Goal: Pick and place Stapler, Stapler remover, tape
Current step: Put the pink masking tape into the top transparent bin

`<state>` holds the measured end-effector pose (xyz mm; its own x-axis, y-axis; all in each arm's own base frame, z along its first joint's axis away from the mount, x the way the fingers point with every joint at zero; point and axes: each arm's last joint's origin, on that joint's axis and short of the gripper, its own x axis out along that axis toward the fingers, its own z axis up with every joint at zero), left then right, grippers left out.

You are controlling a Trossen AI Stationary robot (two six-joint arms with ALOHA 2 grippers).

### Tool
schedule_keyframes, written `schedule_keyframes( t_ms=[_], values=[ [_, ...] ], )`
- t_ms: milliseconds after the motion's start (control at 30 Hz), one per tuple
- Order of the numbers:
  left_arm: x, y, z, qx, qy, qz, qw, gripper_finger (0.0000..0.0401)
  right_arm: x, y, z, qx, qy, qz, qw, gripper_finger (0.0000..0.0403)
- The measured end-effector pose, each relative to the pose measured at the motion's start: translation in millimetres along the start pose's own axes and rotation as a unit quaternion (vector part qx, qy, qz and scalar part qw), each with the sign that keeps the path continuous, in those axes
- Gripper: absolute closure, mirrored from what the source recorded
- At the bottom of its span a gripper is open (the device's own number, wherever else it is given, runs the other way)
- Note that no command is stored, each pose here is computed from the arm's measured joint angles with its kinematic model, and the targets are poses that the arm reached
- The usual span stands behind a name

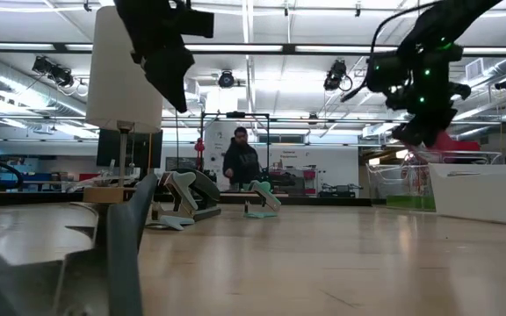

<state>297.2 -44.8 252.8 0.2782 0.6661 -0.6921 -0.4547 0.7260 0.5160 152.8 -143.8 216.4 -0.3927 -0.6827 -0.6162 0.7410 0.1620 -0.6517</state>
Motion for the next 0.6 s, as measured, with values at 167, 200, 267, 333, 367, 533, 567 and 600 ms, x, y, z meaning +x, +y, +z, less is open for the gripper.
schedule_keyframes(
  t_ms=[167, 200, 267, 333, 367, 533, 567, 600],
  values=[
    [-3, -3, -3, 0.011, 0.004, -0.005, 1.000, 0.0215, 9, 11, 1, -0.033, 0.018, -0.014, 0.999, 0.0316],
    [-4, -4, -4, 0.014, 0.004, -0.005, 1.000, 0.0215, 10, 13, 1, -0.035, 0.021, -0.015, 0.999, 0.0316],
    [-7, -5, -6, 0.013, 0.005, -0.003, 1.000, 0.0215, 13, 15, 1, -0.036, 0.024, -0.016, 0.999, 0.0316],
    [-9, -7, -8, 0.011, 0.004, -0.002, 1.000, 0.0215, 14, 16, 2, -0.033, 0.025, -0.017, 0.999, 0.0316],
    [-10, -7, -10, 0.013, 0.005, -0.001, 1.000, 0.0215, 15, 17, 3, -0.032, 0.025, -0.016, 0.999, 0.0316],
    [-16, -12, -12, 0.023, -0.002, -0.006, 1.000, 0.0215, 16, 18, 3, -0.041, 0.029, -0.005, 0.999, 0.0316],
    [-16, -12, -13, 0.024, -0.004, -0.005, 1.000, 0.0215, 16, 19, 3, -0.044, 0.031, 0.001, 0.999, 0.0316],
    [-17, -13, -13, 0.025, -0.007, -0.003, 1.000, 0.0215, 17, 19, 3, -0.051, 0.035, 0.009, 0.998, 0.0316]
  ],
)
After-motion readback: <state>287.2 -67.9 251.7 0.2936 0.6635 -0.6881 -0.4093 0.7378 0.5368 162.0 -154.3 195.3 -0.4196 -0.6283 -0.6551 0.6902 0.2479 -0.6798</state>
